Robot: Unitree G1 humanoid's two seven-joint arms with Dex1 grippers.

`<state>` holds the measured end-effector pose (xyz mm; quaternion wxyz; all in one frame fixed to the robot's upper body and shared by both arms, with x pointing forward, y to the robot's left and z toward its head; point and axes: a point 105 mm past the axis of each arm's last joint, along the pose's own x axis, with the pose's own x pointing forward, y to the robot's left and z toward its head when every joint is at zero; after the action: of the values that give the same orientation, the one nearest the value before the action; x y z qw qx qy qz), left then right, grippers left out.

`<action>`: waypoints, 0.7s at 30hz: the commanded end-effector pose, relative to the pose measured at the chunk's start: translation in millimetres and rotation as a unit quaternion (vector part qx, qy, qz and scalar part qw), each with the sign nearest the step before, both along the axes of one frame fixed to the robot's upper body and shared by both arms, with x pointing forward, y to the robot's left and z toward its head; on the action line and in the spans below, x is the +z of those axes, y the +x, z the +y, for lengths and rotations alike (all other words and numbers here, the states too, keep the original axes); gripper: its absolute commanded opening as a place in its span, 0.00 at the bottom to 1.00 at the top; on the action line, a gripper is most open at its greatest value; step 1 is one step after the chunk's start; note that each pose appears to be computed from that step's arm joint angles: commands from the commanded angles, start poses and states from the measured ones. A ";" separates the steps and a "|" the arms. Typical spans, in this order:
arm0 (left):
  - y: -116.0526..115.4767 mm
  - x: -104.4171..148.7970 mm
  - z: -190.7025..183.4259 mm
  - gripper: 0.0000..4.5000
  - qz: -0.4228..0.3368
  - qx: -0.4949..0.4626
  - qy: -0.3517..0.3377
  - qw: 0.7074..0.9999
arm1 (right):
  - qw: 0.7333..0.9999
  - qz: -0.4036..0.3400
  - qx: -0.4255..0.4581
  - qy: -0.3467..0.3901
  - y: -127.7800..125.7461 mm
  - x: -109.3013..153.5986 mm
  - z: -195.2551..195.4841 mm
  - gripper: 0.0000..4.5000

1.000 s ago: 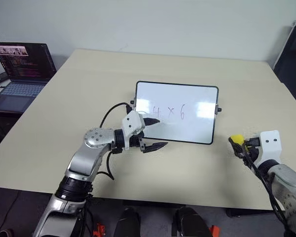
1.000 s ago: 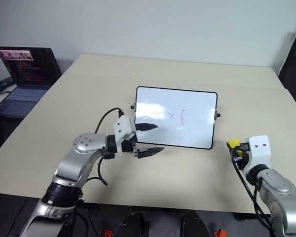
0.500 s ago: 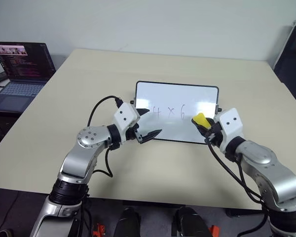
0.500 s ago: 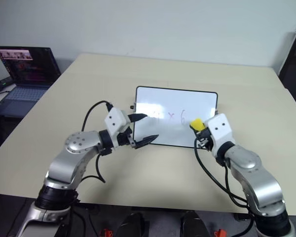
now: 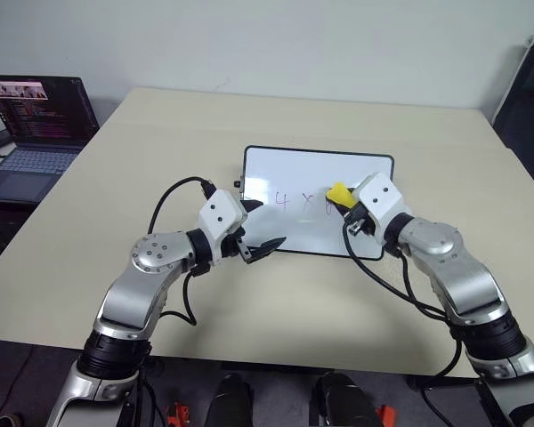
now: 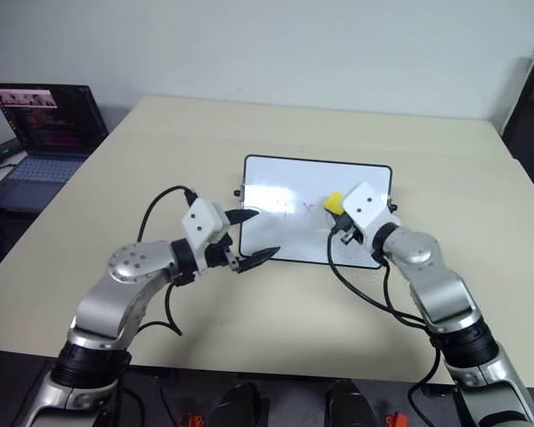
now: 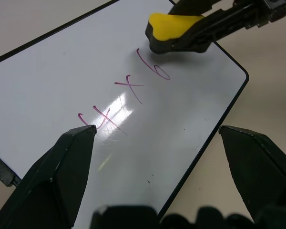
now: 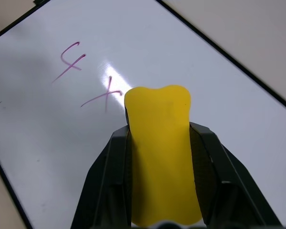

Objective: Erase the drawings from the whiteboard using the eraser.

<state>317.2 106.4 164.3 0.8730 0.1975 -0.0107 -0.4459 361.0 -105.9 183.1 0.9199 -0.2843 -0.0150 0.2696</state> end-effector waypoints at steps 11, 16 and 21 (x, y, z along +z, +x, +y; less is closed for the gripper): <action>-0.7 19.5 -12.9 1.00 -0.026 -0.039 0.003 0.999 | 0.995 0.040 0.002 -0.088 8.9 -33.6 -0.2 0.29; 0.3 18.9 -13.4 1.00 -0.024 -0.041 0.003 0.999 | 0.993 0.012 -0.013 -0.117 12.6 -27.2 -4.8 0.29; -2.3 14.0 -12.8 1.00 -0.014 -0.043 0.004 0.999 | 0.991 -0.041 -0.057 -0.111 27.8 -8.0 -10.8 0.29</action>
<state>318.4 95.2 171.8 0.8561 0.2043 -0.0152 -0.4745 381.3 -102.6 166.8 0.8876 -0.3901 -0.0010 0.2447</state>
